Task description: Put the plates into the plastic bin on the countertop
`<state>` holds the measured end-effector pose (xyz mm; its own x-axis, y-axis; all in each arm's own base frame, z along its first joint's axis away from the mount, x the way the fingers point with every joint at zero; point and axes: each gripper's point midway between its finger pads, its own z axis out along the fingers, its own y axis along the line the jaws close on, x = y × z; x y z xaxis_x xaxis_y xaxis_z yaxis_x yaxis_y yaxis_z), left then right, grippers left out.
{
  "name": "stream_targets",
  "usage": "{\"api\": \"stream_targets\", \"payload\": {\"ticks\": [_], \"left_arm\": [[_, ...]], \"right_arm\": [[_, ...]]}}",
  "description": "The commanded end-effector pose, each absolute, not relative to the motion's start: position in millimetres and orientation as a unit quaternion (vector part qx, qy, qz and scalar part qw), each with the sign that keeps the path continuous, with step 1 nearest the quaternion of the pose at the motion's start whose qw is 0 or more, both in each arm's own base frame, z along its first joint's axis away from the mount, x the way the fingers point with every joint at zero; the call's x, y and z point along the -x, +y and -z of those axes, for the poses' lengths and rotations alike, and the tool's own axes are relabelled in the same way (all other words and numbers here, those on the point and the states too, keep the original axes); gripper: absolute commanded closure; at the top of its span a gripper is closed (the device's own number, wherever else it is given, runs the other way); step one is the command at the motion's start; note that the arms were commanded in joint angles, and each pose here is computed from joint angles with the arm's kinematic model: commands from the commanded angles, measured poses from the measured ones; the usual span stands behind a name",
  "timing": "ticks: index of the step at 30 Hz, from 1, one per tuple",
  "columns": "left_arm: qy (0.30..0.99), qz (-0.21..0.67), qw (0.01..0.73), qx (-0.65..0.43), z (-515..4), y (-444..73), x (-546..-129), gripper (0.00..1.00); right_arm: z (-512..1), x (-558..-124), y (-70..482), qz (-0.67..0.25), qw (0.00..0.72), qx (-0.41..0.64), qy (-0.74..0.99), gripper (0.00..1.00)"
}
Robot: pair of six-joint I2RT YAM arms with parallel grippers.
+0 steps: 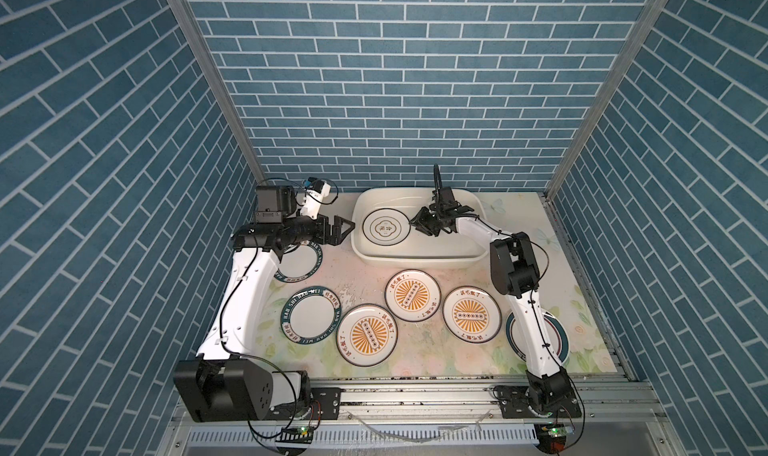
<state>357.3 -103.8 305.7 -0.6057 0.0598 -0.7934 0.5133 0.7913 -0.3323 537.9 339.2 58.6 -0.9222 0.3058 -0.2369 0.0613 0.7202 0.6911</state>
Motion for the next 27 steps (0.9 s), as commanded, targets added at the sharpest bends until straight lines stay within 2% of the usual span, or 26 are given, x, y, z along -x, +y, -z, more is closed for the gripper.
{"api": "stream_targets", "payload": {"ticks": [1, 5, 6, 10, 17, 21, 27], "left_arm": [[0.843, 0.28, 0.422, -0.178, -313.9, -108.0, -351.3, 0.0], [0.841, 0.284, 0.423, -0.181, -316.5, -109.1, -351.0, 0.0], [0.841, 0.284, 0.423, -0.182, -316.5, -109.4, -350.9, 0.0], [0.84, 0.289, 0.422, -0.183, -316.9, -111.0, -350.3, 0.0], [0.843, 0.282, 0.414, -0.196, -314.4, -110.8, -350.3, 0.0], [0.845, 0.278, 0.409, -0.202, -311.0, -110.4, -350.9, 0.01], [0.846, 0.283, 0.402, -0.205, -309.6, -113.5, -349.2, 0.0]], "right_arm": [[-123.1, -540.0, 311.7, -0.321, 0.23, -0.082, 0.915, 0.62], [-164.2, -527.8, 279.4, -0.272, 0.27, -0.081, 0.92, 0.59], [-189.3, -520.1, 270.1, -0.265, 0.29, -0.08, 0.916, 0.58], [-216.9, -485.2, 222.8, -0.196, 0.315, -0.107, 0.923, 0.54], [-196.8, -380.4, 114.9, -0.087, 0.309, -0.223, 0.921, 0.51], [-166.9, -308.7, 58.8, -0.044, 0.287, -0.306, 0.907, 0.37], [-136.6, -218.1, 2.0, 0.012, 0.274, -0.413, 0.868, 0.24]]}}
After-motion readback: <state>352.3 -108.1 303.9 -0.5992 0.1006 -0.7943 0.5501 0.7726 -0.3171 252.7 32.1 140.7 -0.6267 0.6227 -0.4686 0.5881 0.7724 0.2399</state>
